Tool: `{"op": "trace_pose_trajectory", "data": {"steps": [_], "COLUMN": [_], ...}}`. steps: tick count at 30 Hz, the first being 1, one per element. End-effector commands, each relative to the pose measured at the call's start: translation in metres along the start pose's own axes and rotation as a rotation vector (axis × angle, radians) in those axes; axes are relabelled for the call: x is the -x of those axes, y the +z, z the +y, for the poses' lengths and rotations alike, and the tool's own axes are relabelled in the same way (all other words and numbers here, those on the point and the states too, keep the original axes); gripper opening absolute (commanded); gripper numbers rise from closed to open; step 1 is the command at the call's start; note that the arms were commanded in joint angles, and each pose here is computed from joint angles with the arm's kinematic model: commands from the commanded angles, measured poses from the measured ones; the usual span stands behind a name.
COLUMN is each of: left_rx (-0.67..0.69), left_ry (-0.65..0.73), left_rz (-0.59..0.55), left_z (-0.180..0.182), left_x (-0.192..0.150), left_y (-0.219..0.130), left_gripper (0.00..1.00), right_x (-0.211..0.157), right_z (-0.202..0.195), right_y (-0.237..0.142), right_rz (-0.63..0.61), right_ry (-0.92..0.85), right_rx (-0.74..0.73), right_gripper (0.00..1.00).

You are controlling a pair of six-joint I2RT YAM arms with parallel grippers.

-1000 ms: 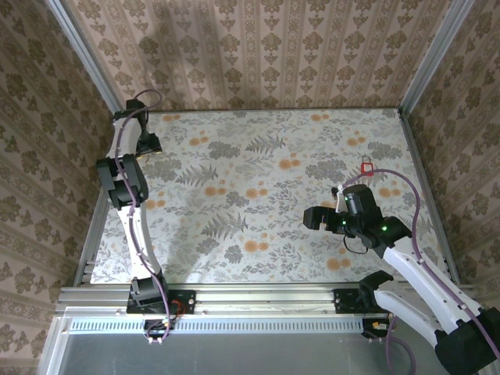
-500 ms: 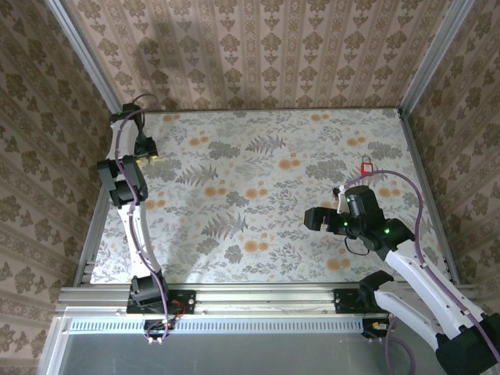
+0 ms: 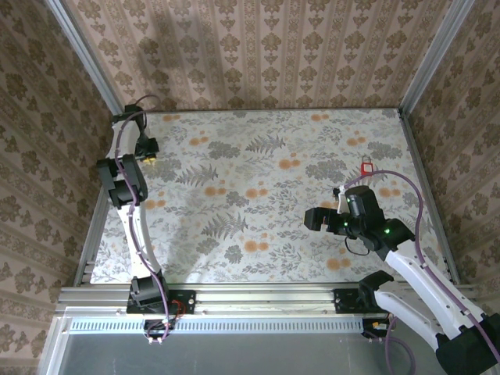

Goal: Unlock with the key

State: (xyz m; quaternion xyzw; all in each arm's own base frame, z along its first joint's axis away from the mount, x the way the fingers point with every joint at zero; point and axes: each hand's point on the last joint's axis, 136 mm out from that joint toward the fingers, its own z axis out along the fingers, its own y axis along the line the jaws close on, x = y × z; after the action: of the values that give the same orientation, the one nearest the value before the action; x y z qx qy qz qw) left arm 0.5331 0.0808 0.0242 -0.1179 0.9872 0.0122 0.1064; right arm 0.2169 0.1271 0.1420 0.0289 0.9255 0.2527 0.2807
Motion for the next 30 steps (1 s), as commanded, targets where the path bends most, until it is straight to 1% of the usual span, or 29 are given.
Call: {"op": "trace_pose_trajectory", "data": {"steps": [1,4,7,8,10,14,16,17,18,21,24,25,28,30], "left_rx": [-0.043,-0.073,-0.144,-0.174,-0.258,-0.488,-0.613,-0.69,-0.78,-0.989,-1.12,-1.152,-1.291,-1.348], "left_ry": [0.025,0.023,0.017,0.019,0.007,-0.031,-0.056,-0.087,-0.125,-0.211,-0.247,-0.258,-0.308,-0.334], "left_rz": [0.049,0.029,-0.017,-0.049,-0.106,-0.257,-0.31,-0.358,-0.396,-0.482,-0.55,-0.568,-0.644,-0.7], "left_z": [-0.011,-0.021,-0.042,-0.053,-0.077,-0.137,-0.166,-0.18,-0.193,-0.224,-0.254,-0.261,-0.284,-0.294], "left_x": [-0.019,-0.018,-0.016,-0.014,-0.014,-0.023,-0.037,-0.044,-0.057,-0.091,-0.132,-0.143,-0.176,-0.192], "left_y": [-0.002,-0.012,-0.031,-0.04,-0.063,-0.125,-0.157,-0.178,-0.194,-0.236,-0.26,-0.263,-0.277,-0.28], "left_gripper": [0.06,0.01,0.0,0.0,0.0,0.0,0.0,0.0,0.0,0.0,0.0,0.0,0.0,0.0], "right_x": [0.004,0.006,0.007,0.008,0.01,0.018,0.028,0.032,0.037,0.052,0.073,0.08,0.104,0.118], "right_z": [0.006,0.007,0.008,0.008,0.013,0.028,0.044,0.052,0.06,0.083,0.1,0.106,0.118,0.126], "right_y": [-0.006,-0.005,-0.005,-0.004,-0.006,-0.011,-0.014,-0.015,-0.016,-0.016,-0.013,-0.011,-0.002,0.006], "right_rz": [-0.012,-0.015,-0.015,-0.015,-0.018,-0.036,-0.082,-0.105,-0.129,-0.184,-0.224,-0.232,-0.26,-0.27], "right_ry": [-0.013,-0.012,-0.009,-0.007,-0.007,-0.013,-0.027,-0.026,-0.022,0.018,0.128,0.171,0.36,0.486], "right_rx": [0.011,0.013,0.016,0.019,0.036,0.094,0.163,0.194,0.228,0.327,0.406,0.437,0.51,0.562], "right_gripper": [1.0,1.0,1.0,1.0,1.0,1.0,1.0,1.0,1.0,1.0,0.99,0.98,0.9,0.86]}}
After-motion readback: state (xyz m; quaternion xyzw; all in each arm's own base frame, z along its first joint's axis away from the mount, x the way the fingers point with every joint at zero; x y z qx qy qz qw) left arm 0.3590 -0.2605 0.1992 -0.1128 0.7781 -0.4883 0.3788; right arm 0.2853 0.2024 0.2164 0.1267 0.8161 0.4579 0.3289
